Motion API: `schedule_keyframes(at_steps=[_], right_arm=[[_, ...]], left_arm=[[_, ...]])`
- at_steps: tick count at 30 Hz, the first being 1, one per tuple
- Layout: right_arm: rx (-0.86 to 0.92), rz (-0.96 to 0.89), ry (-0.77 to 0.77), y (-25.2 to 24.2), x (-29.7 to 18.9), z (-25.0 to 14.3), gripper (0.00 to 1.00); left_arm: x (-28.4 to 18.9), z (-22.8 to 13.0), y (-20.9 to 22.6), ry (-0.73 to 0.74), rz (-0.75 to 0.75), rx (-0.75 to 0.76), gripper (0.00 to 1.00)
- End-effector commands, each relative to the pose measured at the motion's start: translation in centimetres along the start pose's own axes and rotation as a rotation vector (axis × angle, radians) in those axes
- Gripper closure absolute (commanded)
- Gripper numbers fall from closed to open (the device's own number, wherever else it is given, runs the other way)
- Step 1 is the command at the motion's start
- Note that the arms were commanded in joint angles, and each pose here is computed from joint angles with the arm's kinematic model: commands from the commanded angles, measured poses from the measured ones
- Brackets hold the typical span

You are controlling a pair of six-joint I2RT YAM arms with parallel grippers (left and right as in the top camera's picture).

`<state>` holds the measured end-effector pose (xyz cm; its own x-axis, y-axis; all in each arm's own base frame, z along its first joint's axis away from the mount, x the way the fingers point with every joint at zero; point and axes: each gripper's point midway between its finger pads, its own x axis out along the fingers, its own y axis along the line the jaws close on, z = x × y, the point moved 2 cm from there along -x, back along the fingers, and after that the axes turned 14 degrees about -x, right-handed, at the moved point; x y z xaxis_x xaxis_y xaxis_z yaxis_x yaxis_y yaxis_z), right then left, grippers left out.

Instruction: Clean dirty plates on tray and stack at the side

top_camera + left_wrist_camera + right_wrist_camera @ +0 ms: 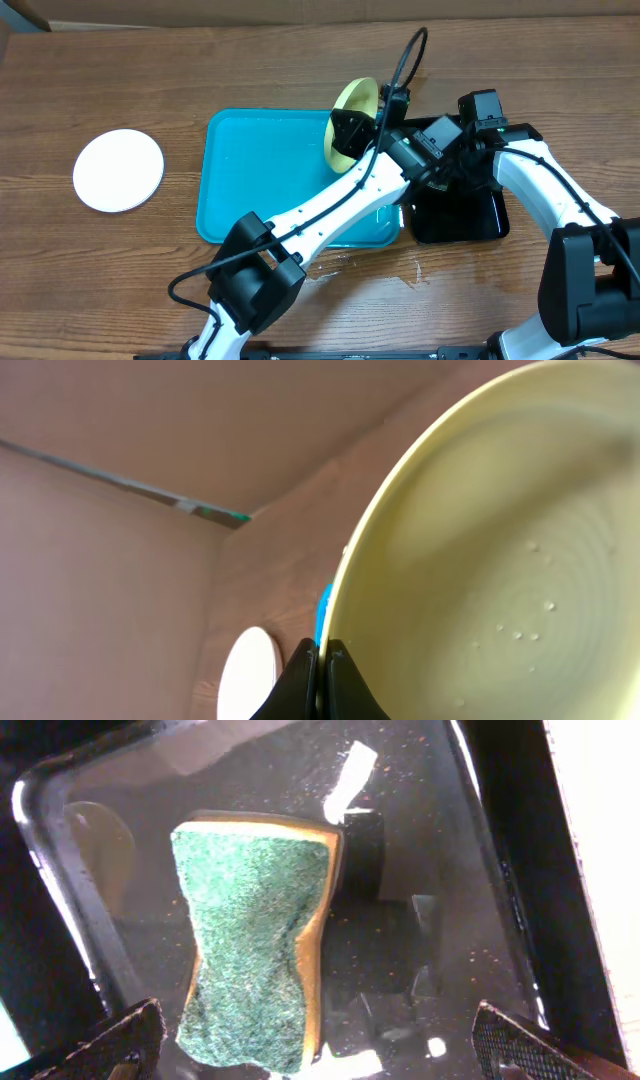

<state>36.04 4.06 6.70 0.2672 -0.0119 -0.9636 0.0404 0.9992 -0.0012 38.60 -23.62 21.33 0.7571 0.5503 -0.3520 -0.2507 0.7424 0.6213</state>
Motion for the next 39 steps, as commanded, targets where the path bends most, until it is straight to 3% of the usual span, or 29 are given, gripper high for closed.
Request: schedule_keyframes(at_steps=[1,3,10,16,39], right_arm=[[0.001,-0.004,-0.005,0.1,0.0,0.0,0.0],[0.001,-0.004,-0.005,0.1,0.0,0.0,0.0],[0.001,-0.003,-0.01,0.1,0.0,0.1,0.0],[0.001,-0.003,-0.009,0.1,0.0,0.1,0.0],[0.001,-0.003,-0.013,0.1,0.0,0.2,0.0]], left_arm=[[0.1,0.0,1.2,0.051,-0.033,0.003,0.96],[0.6,0.5,1.5,0.034,-0.011,-0.054,0.96],[2.7,-1.1,0.4,0.186,-0.166,0.038,0.96],[4.5,-2.1,2.2,0.252,-0.135,0.056,0.96],[2.5,0.9,4.5,0.055,0.058,0.014,0.96]])
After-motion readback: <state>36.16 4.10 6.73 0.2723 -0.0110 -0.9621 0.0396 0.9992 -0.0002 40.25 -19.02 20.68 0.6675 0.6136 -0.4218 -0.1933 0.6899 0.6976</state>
